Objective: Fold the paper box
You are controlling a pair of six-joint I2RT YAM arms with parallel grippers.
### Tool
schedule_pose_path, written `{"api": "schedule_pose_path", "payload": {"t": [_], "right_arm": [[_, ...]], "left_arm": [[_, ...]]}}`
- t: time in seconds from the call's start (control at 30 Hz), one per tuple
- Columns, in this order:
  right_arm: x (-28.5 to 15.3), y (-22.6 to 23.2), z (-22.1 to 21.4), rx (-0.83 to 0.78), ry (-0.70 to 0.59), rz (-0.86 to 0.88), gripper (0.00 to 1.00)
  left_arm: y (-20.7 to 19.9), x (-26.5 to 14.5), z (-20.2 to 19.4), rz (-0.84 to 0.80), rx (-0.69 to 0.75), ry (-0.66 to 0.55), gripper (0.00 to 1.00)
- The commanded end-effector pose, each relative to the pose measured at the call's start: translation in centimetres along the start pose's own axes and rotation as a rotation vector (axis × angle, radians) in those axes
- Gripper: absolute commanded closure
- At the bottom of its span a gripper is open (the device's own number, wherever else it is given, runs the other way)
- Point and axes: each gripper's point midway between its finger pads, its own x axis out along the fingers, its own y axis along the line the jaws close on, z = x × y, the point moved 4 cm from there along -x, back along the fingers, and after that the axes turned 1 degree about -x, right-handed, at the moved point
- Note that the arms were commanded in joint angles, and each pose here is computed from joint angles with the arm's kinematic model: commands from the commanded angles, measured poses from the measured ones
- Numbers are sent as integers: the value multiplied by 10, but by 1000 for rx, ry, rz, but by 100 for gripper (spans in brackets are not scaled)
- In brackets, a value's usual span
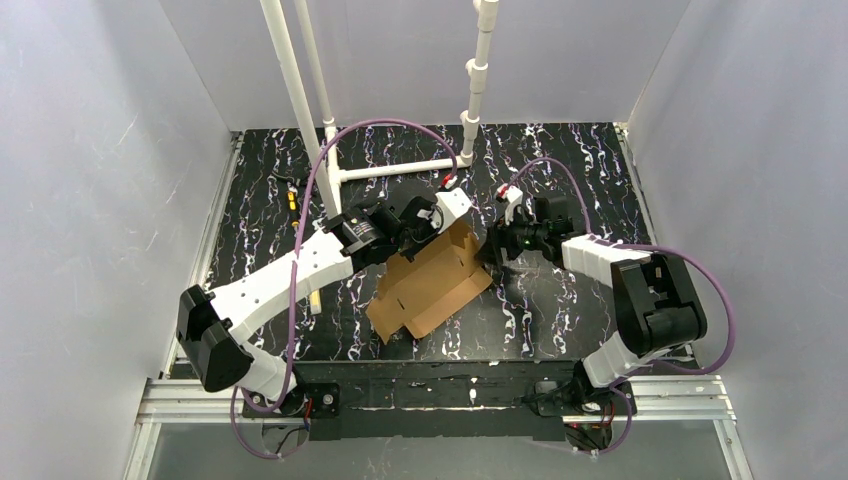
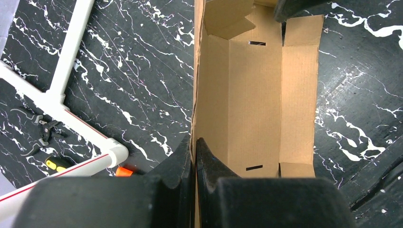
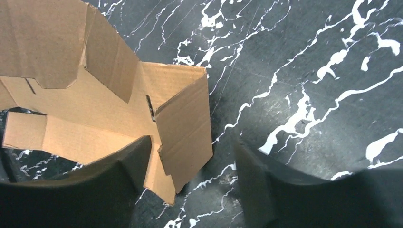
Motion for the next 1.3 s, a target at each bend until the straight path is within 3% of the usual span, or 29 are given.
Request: {"api": "schedule_pose_path", "payload": {"t": [0.0,0.2,0.4,0.63,0.87,1.03,1.27], "right_arm": [[9,-12,20,-26,-59,-44,41],[9,-6,25,-41,-71,-18,78],[-1,2,42,-56,-128,-18,98],[-5,1,63,-77,-213,-54,99],[3,-18,98,-157,-393,-118,99],[6,-20,92,-231,-469,-126,99],[13,-29,69,-208,-435,-165,99]], "left_arm": [[4,-9,12,25,-25,-24,100],[5,-10,13,33,-29,-26,100],[15,-5,9,110,-1,-19,100],[29,2,21,179,45,-61,100],[47,10,39,198,52,-114,100],[44,15,41,163,33,-145,100],[24,17,32,41,-6,-217,100]]}}
